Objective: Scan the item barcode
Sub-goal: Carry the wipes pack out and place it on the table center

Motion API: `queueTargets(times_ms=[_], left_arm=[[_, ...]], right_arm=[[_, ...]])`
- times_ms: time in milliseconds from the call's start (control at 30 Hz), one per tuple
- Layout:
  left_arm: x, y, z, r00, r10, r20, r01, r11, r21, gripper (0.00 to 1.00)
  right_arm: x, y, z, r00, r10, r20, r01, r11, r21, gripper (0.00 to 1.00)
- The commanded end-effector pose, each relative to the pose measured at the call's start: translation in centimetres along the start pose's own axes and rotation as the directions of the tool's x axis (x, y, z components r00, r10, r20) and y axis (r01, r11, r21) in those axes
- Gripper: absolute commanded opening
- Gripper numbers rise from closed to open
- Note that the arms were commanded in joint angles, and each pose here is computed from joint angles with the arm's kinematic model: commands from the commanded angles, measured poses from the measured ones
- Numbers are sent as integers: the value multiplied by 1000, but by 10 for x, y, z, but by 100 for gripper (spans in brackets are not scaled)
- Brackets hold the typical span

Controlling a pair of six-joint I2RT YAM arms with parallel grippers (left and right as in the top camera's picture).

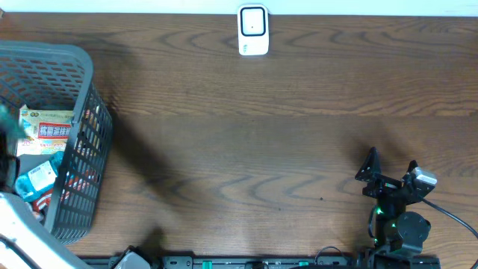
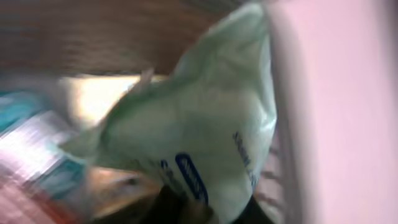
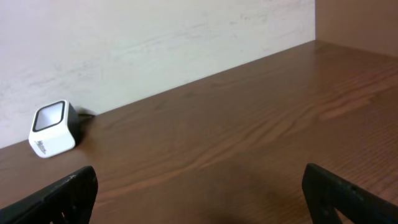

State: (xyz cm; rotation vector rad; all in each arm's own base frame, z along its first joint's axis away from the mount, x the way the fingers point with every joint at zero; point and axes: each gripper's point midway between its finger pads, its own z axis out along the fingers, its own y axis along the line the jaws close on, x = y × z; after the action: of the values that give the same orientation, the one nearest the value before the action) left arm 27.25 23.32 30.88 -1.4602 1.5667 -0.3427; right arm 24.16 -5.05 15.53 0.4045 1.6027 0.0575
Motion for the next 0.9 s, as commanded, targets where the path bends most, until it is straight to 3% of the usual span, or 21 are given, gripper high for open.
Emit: queueTargets(times_ms=[0, 133, 200, 300, 467, 633, 767, 867], left_arm=[[58, -91, -39, 946, 292, -141, -211, 884, 416, 7], [132, -135, -73, 828, 529, -186, -308, 707, 637, 8], [197, -155, -98, 695, 695, -186, -343, 547, 764, 7], [263, -152, -111, 534, 828, -168, -397, 421, 815, 8], [338, -91, -81, 258, 937, -237, -672, 350, 652, 8], [396, -33, -60, -23, 938, -347, -802, 190, 566, 7], [439, 0, -37, -158, 890, -427, -812, 129, 569, 8], [467, 24, -13, -205, 848, -488, -821, 123, 558, 7]], right_arm=[[0, 0, 0, 1000, 13, 1, -13, 1000, 2, 99], [0, 0, 0, 1000, 13, 1, -13, 1000, 2, 99], [0, 0, 0, 1000, 13, 1, -13, 1000, 2, 99], [0, 0, 0, 1000, 13, 1, -13, 1000, 2, 99], [0, 0, 0, 1000, 13, 1, -13, 1000, 2, 99], [0, 0, 0, 1000, 13, 1, -13, 1000, 2, 99], [0, 0, 0, 1000, 13, 1, -13, 1000, 2, 99], [0, 0, 0, 1000, 13, 1, -13, 1000, 2, 99]])
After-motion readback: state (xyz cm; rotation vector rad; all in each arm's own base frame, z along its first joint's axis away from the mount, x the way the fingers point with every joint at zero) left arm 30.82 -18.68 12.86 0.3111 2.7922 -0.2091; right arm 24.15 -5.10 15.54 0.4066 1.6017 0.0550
